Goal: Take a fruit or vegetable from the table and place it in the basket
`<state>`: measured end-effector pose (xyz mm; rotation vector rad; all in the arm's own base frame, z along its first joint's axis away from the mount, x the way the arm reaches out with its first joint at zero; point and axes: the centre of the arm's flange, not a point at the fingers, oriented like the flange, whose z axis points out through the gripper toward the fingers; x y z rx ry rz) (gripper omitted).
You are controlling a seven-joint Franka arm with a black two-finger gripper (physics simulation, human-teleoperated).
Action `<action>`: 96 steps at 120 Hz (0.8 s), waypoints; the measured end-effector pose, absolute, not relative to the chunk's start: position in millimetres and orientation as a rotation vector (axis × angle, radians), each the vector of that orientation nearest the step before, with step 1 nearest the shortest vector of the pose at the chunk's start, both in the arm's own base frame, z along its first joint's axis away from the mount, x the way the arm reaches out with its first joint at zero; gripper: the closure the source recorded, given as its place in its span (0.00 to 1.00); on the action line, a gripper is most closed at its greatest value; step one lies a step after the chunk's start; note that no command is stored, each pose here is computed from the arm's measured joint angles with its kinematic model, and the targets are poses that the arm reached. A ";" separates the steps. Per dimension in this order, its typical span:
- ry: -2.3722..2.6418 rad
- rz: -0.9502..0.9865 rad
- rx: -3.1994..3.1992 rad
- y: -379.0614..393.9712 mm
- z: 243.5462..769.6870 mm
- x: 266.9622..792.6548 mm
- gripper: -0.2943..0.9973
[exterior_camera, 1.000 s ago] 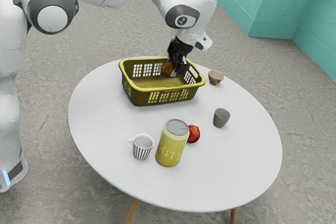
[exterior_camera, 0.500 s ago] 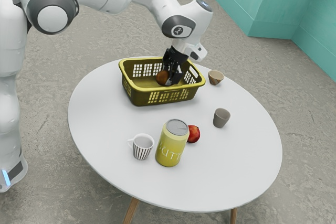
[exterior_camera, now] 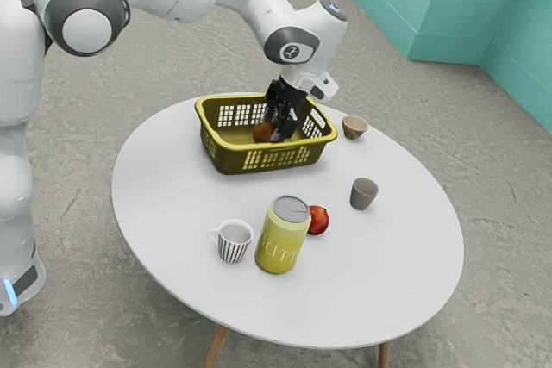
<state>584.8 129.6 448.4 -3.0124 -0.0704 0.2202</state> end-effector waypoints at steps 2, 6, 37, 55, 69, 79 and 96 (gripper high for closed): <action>-0.070 0.220 -3.013 129.6 448.5 584.8 0.34; -0.068 0.220 -3.013 129.6 448.7 584.8 0.32; -0.057 0.214 -3.011 128.2 459.7 582.4 0.26; -0.048 0.220 -3.006 121.4 487.0 579.3 0.25; -0.013 0.163 -2.996 100.9 549.6 584.1 0.25; 0.068 -0.019 -2.943 54.7 668.6 572.1 0.25; 0.311 -0.159 -2.853 -85.5 793.1 473.4 0.25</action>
